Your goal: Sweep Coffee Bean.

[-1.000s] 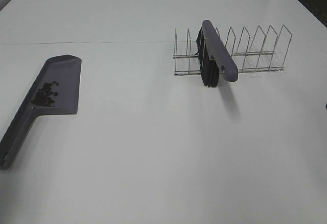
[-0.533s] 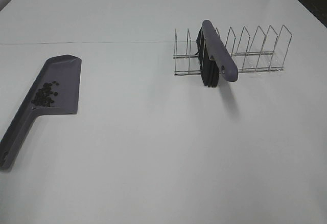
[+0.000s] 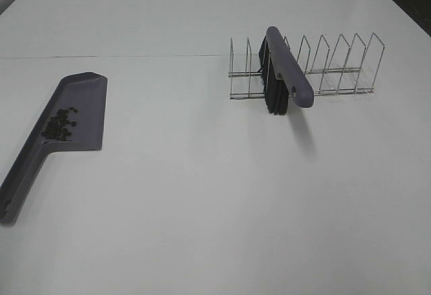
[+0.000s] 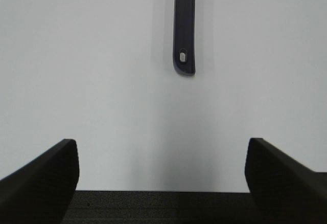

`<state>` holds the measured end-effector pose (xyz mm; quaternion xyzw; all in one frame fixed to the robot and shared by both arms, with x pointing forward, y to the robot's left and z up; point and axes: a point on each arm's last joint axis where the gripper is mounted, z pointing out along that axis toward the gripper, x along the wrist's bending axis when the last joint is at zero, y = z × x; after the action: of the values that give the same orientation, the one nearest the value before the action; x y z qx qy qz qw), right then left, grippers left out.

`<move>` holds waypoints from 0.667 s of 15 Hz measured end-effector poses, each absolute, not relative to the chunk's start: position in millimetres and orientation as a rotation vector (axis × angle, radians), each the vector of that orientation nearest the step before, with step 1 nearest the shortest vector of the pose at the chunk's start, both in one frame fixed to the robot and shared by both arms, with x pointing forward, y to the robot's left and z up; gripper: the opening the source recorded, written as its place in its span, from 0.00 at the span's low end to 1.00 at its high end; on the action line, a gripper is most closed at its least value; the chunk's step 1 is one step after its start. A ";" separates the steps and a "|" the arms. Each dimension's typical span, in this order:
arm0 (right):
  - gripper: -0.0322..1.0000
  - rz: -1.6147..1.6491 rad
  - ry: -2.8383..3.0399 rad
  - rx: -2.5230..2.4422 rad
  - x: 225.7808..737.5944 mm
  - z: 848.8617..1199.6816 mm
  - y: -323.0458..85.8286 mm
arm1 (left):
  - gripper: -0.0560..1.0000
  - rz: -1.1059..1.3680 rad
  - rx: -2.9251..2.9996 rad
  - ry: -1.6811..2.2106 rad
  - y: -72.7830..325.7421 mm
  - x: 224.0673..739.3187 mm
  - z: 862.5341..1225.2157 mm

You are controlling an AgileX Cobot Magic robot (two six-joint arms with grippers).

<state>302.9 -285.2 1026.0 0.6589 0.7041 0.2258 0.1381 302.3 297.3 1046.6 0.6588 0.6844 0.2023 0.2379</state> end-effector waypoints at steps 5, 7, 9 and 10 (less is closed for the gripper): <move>0.66 0.788 1.961 1.743 280.9 1035.1 -286.1 | 0.82 0.595 1.768 1.837 298.1 293.1 1047.8; 0.66 0.819 1.942 1.707 275.4 1036.2 -286.1 | 0.82 0.637 1.731 1.795 298.9 284.1 1050.1; 0.66 0.843 1.922 1.684 270.9 1037.3 -286.2 | 0.82 0.692 1.687 1.736 299.9 272.4 1053.2; 0.66 0.847 1.918 1.680 270.0 1037.5 -286.3 | 0.82 0.705 1.682 1.721 300.2 269.9 1053.7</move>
<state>270.0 -286.3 1037.5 0.6091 0.6956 0.3071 0.2253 269.9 300.2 1053.7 0.6374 0.6520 0.2671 0.3118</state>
